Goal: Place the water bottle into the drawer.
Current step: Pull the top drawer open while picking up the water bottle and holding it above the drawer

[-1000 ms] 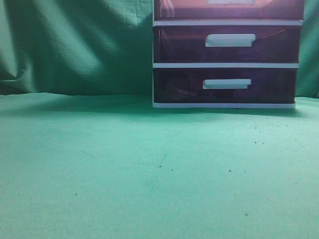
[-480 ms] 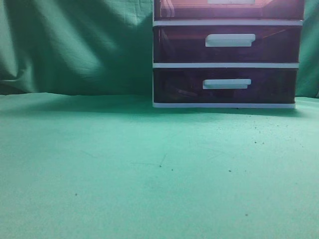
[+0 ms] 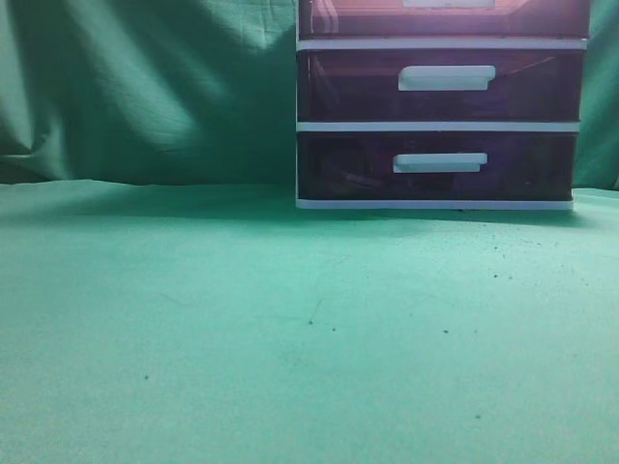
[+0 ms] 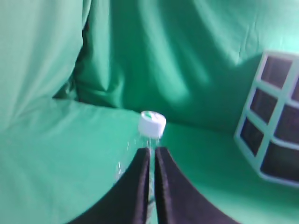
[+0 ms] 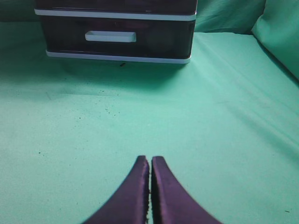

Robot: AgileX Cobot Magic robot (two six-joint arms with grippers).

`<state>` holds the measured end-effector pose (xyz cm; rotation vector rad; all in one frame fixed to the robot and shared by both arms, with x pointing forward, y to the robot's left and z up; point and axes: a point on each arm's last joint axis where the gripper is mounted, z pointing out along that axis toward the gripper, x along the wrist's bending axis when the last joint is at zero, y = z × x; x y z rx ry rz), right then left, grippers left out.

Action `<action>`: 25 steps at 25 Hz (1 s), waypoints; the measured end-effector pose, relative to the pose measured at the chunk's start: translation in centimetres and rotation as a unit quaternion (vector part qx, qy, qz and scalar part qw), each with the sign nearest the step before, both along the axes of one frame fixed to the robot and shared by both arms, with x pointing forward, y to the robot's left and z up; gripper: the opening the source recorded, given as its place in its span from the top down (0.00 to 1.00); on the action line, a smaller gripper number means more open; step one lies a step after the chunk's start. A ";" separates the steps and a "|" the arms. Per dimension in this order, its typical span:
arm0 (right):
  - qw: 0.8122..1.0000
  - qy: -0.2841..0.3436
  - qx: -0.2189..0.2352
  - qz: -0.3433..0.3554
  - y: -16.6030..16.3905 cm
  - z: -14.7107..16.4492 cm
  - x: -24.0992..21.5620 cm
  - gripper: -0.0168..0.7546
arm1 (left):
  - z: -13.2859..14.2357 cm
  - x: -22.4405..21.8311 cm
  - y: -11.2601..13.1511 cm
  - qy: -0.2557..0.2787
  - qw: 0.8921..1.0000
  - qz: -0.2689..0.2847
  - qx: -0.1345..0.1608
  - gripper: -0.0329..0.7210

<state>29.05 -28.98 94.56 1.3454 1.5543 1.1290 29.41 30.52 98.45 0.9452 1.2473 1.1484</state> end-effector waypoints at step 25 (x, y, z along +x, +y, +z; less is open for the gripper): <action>1.000 0.000 0.000 0.000 0.0 0.0 0.0 0.98 | 4.7 8.1 -0.4 0.228 0.973 -0.036 0.012 0.96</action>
